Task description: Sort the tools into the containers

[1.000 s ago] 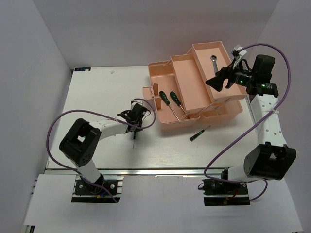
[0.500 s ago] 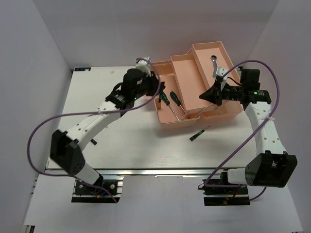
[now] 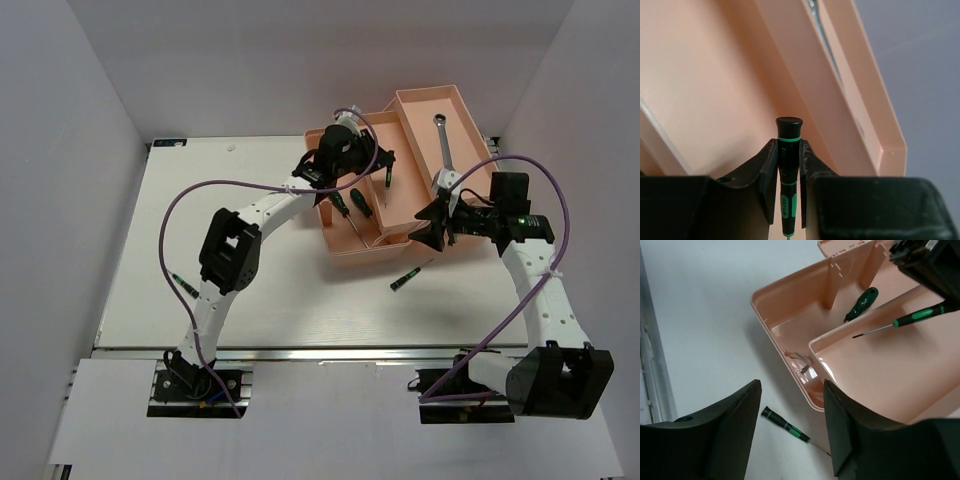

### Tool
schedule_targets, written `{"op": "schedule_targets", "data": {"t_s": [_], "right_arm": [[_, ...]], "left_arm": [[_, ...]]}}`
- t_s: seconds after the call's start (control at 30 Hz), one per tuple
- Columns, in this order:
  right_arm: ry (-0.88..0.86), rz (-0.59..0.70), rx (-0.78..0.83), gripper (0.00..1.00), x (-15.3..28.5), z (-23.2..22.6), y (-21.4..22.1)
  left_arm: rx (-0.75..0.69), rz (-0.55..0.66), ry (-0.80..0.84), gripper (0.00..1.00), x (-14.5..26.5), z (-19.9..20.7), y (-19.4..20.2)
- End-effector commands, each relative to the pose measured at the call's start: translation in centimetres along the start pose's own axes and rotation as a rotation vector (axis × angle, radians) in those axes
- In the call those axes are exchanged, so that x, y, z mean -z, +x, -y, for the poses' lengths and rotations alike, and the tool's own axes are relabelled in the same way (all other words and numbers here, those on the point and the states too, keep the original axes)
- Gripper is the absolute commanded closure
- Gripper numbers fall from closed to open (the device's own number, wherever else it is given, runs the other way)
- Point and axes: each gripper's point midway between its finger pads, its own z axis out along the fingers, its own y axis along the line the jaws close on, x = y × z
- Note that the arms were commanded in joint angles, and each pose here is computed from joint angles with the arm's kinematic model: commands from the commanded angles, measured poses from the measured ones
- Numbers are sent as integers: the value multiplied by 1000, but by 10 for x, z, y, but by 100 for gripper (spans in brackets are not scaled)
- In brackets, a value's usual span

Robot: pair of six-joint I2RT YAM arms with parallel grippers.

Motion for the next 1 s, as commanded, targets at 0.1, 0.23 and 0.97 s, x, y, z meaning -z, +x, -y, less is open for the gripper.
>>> {"op": "schedule_targets", "data": {"t_s": [0.1, 0.23, 0.97], "right_arm": [[-121, -44, 183, 31, 4, -31, 22], [-378, -173, 498, 31, 6, -67, 72], [-681, -649, 780, 43, -50, -45, 200]], "left_arm": [[26, 66, 24, 47, 16, 38, -31], [-20, 102, 55, 34, 30, 63, -55], [104, 312, -1033, 30, 455, -165, 4]]}}
